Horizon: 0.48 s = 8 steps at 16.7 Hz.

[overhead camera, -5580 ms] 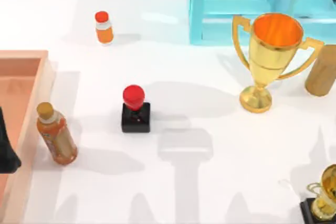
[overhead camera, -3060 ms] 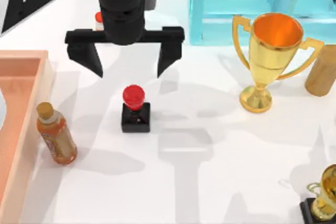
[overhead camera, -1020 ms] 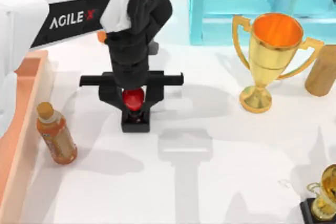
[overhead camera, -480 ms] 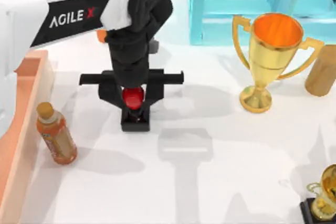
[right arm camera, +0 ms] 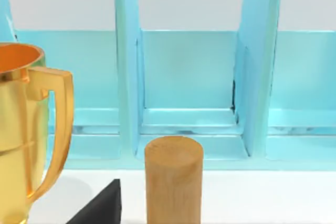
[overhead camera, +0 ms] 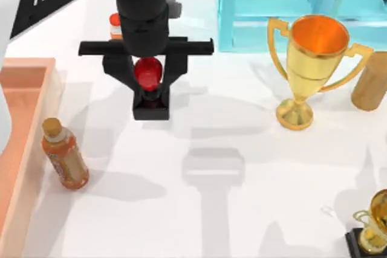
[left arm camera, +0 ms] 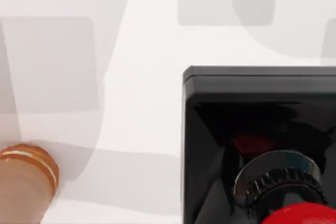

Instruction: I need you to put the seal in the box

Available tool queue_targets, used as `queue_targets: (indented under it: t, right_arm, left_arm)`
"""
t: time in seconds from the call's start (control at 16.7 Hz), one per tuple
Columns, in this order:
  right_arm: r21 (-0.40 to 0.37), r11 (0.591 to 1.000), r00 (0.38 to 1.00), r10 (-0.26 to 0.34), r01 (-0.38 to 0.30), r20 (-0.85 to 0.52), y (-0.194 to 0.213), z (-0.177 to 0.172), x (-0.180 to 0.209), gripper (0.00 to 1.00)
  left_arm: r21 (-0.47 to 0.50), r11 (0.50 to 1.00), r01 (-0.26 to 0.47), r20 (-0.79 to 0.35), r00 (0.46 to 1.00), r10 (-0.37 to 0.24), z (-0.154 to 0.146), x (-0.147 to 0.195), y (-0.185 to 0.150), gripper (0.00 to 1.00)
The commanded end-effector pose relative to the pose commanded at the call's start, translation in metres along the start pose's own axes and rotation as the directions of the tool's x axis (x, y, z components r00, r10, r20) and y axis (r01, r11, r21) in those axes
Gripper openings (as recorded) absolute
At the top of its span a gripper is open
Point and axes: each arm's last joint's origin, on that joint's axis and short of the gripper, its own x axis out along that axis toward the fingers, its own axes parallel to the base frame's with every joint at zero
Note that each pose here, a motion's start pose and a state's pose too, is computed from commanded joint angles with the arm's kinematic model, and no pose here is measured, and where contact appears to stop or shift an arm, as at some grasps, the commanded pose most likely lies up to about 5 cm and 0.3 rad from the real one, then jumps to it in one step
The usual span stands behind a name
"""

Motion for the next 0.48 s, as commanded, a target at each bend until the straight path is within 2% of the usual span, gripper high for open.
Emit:
queue_targets:
  t: [0.36, 0.48]
  right_arm:
    - [0.000, 1.000, 1.000, 0.000, 0.000, 0.000, 0.000, 0.000, 0.000, 1.00]
    - [0.000, 1.000, 1.000, 0.000, 0.000, 0.000, 0.000, 0.000, 0.000, 1.00]
  left_arm:
    - [0.001, 1.000, 0.001, 0.003, 1.000, -0.001, 0.000, -0.007, 0.002, 0.00]
    - [0.001, 1.000, 0.003, 0.004, 1.000, -0.003, 0.003, -0.010, 0.017, 0.00]
